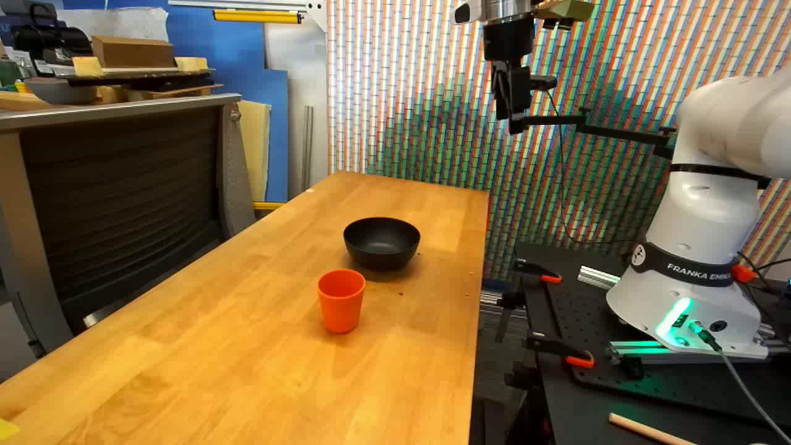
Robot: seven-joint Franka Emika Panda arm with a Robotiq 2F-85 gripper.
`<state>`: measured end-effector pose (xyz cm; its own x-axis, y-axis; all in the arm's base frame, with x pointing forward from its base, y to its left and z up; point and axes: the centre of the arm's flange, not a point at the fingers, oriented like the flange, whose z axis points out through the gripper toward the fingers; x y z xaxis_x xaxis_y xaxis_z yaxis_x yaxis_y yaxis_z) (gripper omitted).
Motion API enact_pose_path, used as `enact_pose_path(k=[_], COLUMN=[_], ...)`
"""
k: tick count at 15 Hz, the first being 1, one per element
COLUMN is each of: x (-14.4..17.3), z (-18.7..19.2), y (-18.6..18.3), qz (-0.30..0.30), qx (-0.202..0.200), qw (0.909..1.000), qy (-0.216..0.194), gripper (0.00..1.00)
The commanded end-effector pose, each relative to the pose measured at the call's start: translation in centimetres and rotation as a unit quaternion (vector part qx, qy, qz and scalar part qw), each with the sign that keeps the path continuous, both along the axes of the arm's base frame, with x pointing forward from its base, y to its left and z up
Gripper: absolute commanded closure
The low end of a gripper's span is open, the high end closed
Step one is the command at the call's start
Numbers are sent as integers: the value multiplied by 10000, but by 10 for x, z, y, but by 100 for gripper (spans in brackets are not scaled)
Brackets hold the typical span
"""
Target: Put the orange cup inside the black bowl
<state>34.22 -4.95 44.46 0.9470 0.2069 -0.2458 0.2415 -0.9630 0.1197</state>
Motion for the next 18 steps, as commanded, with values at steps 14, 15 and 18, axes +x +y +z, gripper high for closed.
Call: enact_pose_path(k=[14,15,18], x=[105,118,148], z=[-80,-92,-129], y=[120,137,176], qz=[-1288,-1390,-1717], qx=[-116,-111,-56], qw=[9804,9764,9659], qy=[-1486,-1647,-1938], gripper=[0,0,0])
